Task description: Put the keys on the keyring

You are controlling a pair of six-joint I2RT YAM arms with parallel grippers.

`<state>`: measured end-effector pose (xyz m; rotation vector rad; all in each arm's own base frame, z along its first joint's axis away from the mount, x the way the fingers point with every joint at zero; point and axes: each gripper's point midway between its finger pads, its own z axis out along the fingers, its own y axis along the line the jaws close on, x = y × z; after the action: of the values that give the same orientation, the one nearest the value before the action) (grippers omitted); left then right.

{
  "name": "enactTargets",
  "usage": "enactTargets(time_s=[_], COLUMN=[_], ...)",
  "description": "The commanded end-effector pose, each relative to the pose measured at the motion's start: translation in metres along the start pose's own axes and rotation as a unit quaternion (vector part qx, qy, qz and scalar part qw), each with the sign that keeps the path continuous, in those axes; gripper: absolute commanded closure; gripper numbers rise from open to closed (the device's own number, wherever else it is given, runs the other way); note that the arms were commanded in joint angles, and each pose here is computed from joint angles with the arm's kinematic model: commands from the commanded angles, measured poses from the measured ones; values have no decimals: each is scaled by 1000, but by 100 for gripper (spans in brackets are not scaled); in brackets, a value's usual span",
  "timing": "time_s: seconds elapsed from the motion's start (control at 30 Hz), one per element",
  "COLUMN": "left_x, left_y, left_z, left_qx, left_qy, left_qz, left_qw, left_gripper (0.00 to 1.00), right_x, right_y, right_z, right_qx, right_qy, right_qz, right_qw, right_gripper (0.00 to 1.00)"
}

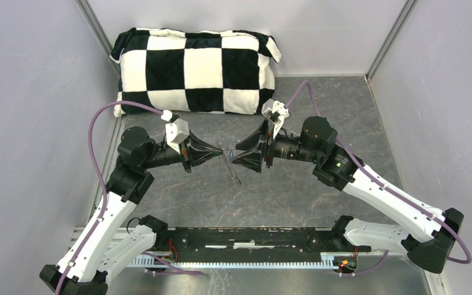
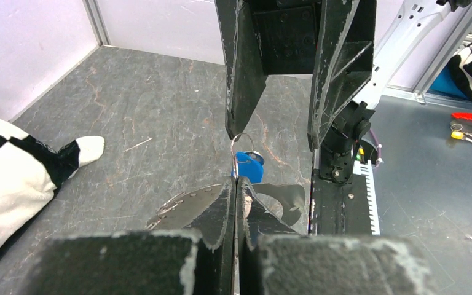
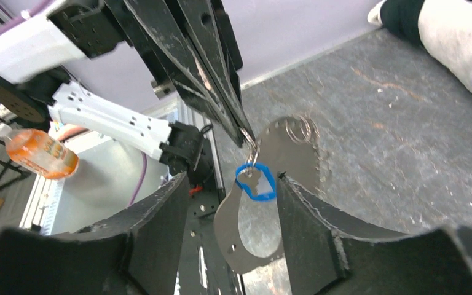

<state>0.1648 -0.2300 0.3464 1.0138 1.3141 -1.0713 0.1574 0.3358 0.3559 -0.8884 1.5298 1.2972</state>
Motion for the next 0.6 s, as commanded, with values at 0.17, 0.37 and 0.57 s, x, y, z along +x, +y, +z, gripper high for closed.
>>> enactTargets(time_s=[0.17,0.37,0.57], left_x=[-21,-22,-33], left_y=[-8,-12,-11], left_z=[-1,-4,-4], left_qx=[12,14,11], left_qy=[-30,-36,-52], left_qz=[27,45,63], left_qw=[999,998,997], left_gripper=[98,98,98], right_x=[-24,-20,-17], right_y=[-8,-7,-6], right_z=[7,7,1], right_qx=[-2,-16,-17], right_qy=[-51,-47,-46], right_qz=[14,33,39], right_qw=[999,998,998], right_gripper=[59,91,100])
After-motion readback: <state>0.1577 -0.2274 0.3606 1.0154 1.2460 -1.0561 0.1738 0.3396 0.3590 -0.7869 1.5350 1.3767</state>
